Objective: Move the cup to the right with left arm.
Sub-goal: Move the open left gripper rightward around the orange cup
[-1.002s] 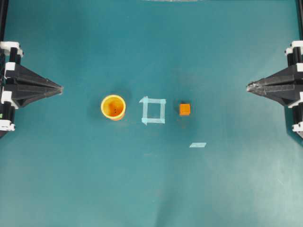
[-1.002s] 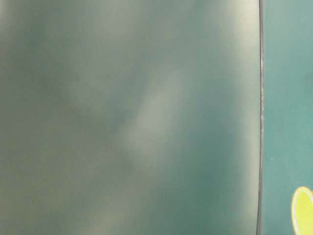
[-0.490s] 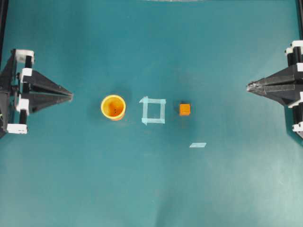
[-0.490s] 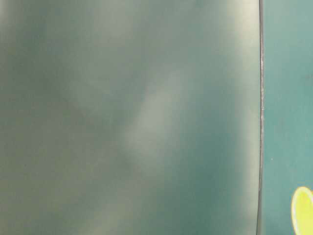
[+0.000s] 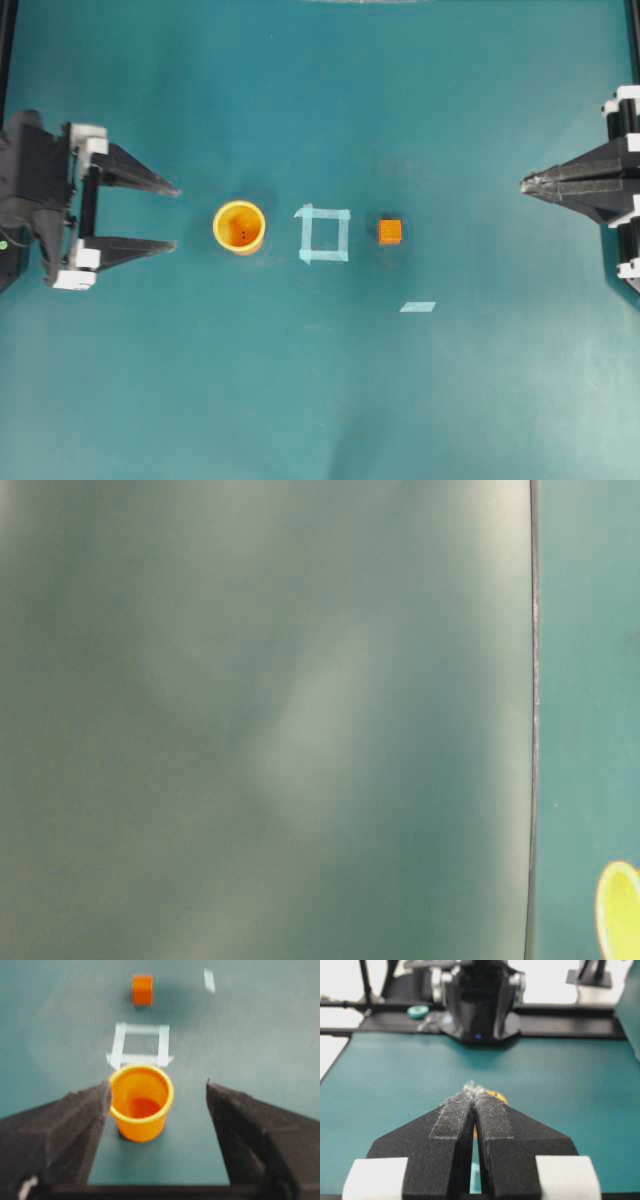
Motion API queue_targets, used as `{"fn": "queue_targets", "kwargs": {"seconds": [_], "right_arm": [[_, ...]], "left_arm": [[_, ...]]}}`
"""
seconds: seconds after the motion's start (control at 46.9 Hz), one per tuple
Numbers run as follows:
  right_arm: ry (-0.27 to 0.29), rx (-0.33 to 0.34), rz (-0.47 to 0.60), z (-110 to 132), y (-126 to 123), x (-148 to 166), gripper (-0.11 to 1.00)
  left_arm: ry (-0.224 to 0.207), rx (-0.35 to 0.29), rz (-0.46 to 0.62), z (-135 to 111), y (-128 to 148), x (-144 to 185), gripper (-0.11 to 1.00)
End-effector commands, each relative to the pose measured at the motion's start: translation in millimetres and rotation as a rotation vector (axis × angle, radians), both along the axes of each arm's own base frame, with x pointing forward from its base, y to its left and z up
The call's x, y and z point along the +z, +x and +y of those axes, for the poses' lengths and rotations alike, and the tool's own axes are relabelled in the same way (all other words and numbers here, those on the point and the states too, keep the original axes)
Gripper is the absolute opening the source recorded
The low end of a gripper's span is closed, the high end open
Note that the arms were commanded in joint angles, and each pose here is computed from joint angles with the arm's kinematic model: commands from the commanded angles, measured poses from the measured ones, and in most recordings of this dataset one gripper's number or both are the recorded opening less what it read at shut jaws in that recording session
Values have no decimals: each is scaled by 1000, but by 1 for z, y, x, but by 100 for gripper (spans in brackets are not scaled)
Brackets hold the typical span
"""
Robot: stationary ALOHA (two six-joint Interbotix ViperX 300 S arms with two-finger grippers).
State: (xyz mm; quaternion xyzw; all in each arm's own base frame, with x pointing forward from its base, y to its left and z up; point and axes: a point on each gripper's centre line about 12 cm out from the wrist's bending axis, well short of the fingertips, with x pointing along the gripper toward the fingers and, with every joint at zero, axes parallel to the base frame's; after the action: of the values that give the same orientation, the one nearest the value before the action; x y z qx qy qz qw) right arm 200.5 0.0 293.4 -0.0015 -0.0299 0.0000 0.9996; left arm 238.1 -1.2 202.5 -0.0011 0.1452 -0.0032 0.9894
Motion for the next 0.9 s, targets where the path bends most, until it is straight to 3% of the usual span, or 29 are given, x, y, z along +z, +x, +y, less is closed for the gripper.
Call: {"fn": "queue_targets", "kwargs": {"seconds": [0.0,0.298,0.874], "right_arm": [[-3,2,-32,0,3,13,-1],[-3,2,-37,0,2,14,-1],[-5,2,-40,0,3,16,-1]], "left_arm": [[2,-4,-20,-1,11,1,75],[-1,3,35,1,30,-31,78],[-6,56,153,15,24,-75,80]]}}
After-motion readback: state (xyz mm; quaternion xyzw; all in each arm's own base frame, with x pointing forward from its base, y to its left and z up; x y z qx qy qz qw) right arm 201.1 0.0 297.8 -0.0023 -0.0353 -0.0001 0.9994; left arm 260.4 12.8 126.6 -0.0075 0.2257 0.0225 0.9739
